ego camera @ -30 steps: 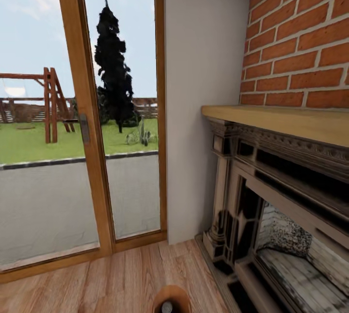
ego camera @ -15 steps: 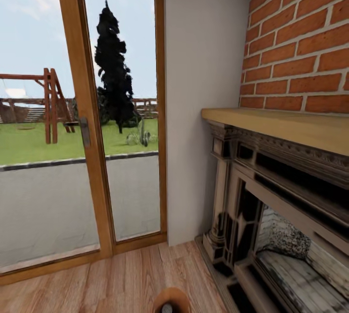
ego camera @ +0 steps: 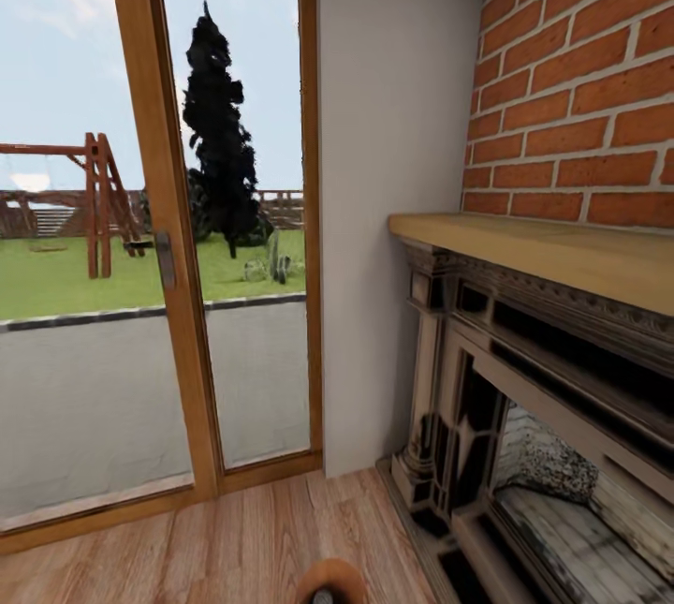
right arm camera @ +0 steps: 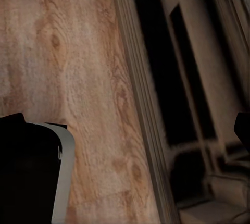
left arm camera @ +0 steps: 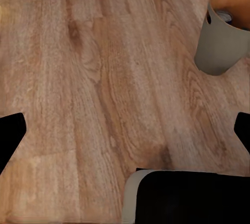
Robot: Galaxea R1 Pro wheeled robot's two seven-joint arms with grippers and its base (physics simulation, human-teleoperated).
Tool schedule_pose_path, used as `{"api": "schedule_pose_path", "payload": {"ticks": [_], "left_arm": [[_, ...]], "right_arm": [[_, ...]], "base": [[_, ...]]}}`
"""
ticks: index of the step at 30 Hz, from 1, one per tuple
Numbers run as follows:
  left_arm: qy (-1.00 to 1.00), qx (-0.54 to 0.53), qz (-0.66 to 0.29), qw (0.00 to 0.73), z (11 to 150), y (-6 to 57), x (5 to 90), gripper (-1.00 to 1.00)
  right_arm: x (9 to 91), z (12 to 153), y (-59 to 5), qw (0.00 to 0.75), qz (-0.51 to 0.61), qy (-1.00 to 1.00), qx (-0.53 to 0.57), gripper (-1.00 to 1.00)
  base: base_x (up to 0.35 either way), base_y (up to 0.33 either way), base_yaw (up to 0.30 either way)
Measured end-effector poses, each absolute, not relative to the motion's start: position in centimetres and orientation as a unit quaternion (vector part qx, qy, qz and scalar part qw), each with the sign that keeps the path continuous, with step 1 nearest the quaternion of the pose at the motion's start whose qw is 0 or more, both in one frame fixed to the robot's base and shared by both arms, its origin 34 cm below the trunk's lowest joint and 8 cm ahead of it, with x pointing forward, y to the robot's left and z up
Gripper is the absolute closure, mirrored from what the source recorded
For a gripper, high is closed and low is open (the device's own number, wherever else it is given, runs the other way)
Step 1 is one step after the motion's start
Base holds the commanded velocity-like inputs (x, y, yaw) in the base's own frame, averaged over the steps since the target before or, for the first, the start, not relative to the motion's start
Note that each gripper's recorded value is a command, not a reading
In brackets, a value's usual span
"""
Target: Put the three can of soda from the living room inside the tash can in the kitchen.
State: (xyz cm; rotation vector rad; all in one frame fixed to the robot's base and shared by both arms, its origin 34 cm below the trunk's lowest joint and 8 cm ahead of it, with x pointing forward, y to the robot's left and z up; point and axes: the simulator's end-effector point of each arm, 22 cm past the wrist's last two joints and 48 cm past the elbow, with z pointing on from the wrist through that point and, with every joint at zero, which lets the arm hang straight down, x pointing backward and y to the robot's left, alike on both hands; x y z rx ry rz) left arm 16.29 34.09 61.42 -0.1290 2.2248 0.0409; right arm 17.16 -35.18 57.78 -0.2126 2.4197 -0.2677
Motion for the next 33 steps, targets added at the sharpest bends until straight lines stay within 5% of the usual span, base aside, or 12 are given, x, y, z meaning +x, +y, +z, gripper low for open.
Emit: {"api": "schedule_pose_path", "payload": {"ticks": [33], "left_arm": [[0.906,-0.086,0.019,0.414,61.0,34.6,19.9,-1.00]], "right_arm": [[17.7,59.0,-33.8,0.347,-0.088,0.929,-0.089,-1.00]], "base": [[0.000,0.000,0.000]]}}
